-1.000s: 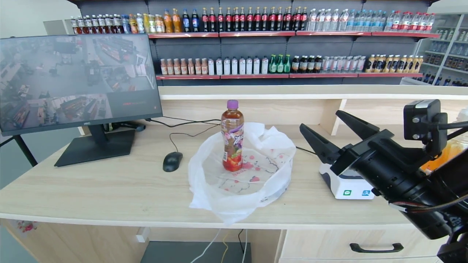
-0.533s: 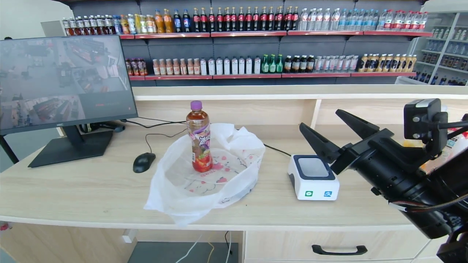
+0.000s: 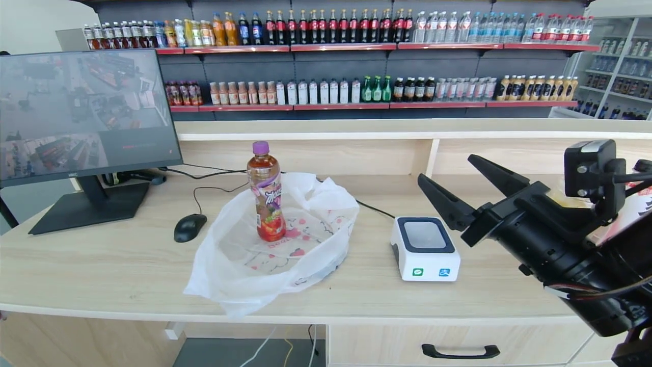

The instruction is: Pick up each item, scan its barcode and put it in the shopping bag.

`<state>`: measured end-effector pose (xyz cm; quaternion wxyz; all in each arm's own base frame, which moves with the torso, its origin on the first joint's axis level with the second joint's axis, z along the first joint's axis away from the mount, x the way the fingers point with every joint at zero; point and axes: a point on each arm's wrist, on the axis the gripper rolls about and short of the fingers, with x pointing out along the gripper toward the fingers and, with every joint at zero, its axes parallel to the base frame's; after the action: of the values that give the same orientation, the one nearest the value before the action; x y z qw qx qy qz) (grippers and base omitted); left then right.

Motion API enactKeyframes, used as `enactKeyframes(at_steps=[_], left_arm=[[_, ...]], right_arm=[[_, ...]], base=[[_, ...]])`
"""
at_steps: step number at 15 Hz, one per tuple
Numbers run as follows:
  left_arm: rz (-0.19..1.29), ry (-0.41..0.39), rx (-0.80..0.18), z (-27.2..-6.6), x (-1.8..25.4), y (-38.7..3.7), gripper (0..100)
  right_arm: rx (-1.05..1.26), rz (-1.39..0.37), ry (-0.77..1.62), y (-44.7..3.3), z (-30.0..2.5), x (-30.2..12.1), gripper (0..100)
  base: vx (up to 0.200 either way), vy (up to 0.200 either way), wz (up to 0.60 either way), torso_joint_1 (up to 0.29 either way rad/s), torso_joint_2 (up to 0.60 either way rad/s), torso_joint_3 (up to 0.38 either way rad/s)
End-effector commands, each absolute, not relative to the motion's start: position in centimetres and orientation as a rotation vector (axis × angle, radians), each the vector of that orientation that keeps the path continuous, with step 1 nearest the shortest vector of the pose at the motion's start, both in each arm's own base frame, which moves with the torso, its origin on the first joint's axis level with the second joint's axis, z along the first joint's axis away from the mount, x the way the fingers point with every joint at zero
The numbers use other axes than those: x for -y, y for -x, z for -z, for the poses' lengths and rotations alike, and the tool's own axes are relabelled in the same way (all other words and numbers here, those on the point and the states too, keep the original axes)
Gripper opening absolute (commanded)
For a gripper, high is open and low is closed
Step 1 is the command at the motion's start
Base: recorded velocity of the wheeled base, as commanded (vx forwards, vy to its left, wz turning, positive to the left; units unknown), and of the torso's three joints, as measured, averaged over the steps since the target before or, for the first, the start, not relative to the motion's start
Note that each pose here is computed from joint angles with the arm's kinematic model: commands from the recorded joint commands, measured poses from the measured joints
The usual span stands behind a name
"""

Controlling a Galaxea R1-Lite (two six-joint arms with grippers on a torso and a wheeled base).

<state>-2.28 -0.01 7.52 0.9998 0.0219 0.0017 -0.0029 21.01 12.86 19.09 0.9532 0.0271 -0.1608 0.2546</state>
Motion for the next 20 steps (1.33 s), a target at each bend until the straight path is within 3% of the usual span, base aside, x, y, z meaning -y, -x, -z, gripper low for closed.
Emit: enactKeyframes(at_steps=[1,6,20], left_arm=[[0.006,-0.044,-0.001,-7.56,0.01,2.29,100],[0.006,-0.043,-0.003,-7.52,0.01,2.28,100],[0.006,-0.04,-0.003,-7.52,0.01,2.28,100]], right_arm=[[0.329,-0.516,-0.055,-20.99,-19.13,-12.83,100],[0.329,-0.516,-0.055,-20.95,-19.13,-12.8,100],[0.32,-0.517,-0.053,-20.47,-18.95,-12.51,100]], base=[[0.0,0.0,0.0,0.0,0.0,0.0],[-0.16,0.0,0.0,0.007,0.0,0.001],[0.0,0.0,0.0,0.0,0.0,0.0]])
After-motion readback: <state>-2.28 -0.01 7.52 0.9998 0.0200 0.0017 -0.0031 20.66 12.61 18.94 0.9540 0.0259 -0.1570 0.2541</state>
